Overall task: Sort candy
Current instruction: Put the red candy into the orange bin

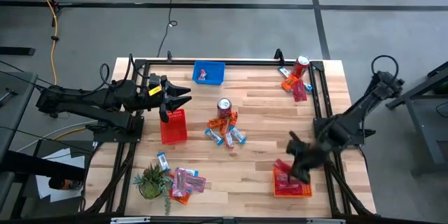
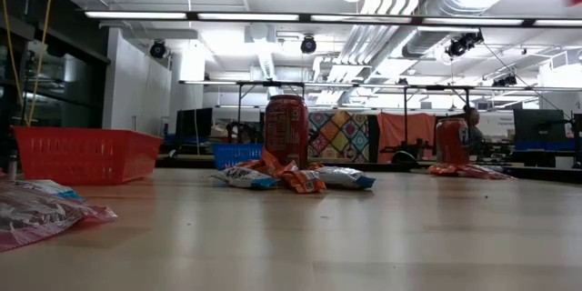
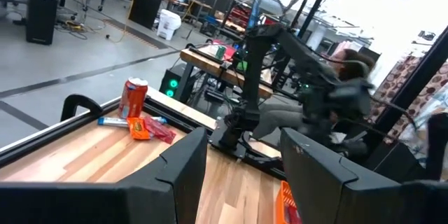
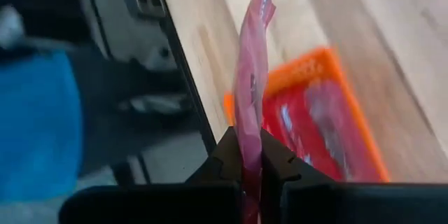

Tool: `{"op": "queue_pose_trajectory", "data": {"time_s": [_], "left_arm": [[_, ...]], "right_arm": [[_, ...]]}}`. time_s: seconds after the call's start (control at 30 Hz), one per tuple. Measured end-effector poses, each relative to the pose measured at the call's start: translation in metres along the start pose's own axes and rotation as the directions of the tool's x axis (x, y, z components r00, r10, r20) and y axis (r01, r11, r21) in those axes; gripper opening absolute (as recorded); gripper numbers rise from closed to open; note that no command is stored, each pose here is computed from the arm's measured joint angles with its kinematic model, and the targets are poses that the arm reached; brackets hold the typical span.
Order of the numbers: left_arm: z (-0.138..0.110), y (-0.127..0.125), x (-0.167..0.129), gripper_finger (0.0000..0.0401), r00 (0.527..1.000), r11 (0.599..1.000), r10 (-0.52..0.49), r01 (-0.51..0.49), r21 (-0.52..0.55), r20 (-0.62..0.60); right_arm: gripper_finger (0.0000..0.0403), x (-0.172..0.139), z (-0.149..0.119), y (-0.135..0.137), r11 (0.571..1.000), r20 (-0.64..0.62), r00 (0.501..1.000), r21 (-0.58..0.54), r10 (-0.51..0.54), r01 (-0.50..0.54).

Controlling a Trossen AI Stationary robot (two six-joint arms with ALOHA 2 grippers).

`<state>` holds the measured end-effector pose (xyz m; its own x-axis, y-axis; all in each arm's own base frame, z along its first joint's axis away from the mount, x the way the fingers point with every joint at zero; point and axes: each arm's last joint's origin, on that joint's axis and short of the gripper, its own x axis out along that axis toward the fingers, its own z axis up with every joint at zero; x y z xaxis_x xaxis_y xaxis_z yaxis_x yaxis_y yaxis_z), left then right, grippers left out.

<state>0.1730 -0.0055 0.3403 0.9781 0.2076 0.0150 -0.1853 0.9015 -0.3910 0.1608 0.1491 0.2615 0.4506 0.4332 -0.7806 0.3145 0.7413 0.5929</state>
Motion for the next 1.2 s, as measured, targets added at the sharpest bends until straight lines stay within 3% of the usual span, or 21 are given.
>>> {"op": "queue_pose_trajectory", "data": {"time_s": [0.13,0.3,0.53,0.7,0.97,1.1,1.2], "left_arm": [[0.000,0.000,0.000,0.0170,1.000,1.000,0.013,-0.013,0.013,0.005],[0.000,0.000,0.000,0.0170,1.000,1.000,0.014,-0.015,0.024,0.006],[0.000,0.000,0.000,0.0170,1.000,1.000,0.014,-0.015,0.026,0.005],[0.000,0.000,0.000,0.0170,1.000,0.999,0.014,-0.015,0.028,0.005],[0.000,0.000,0.000,0.0170,1.000,0.999,0.014,-0.014,0.042,0.005],[0.002,0.000,0.000,0.0170,1.000,1.000,0.006,-0.006,0.004,0.022],[0.002,-0.004,0.006,0.0170,1.000,1.000,-0.019,0.019,0.015,0.000]], "right_arm": [[0.0001,0.016,-0.013,0.015,0.995,-0.095,0.994,-0.085,-0.056,0.048],[0.0004,0.045,-0.020,0.013,0.987,-0.239,0.962,-0.121,-0.131,0.104],[0.0037,0.069,-0.019,0.005,0.975,-0.279,0.937,-0.121,-0.212,0.185],[0.0096,0.069,-0.019,0.005,0.976,-0.296,0.932,-0.117,-0.208,0.181],[0.0231,0.060,-0.016,0.011,0.969,-0.345,0.910,-0.170,-0.229,0.179],[0.0266,0.039,-0.008,0.022,0.943,-0.345,0.884,-0.212,-0.317,0.256],[0.0272,0.014,0.002,0.034,0.898,-0.247,0.877,-0.272,-0.412,0.345]]}}
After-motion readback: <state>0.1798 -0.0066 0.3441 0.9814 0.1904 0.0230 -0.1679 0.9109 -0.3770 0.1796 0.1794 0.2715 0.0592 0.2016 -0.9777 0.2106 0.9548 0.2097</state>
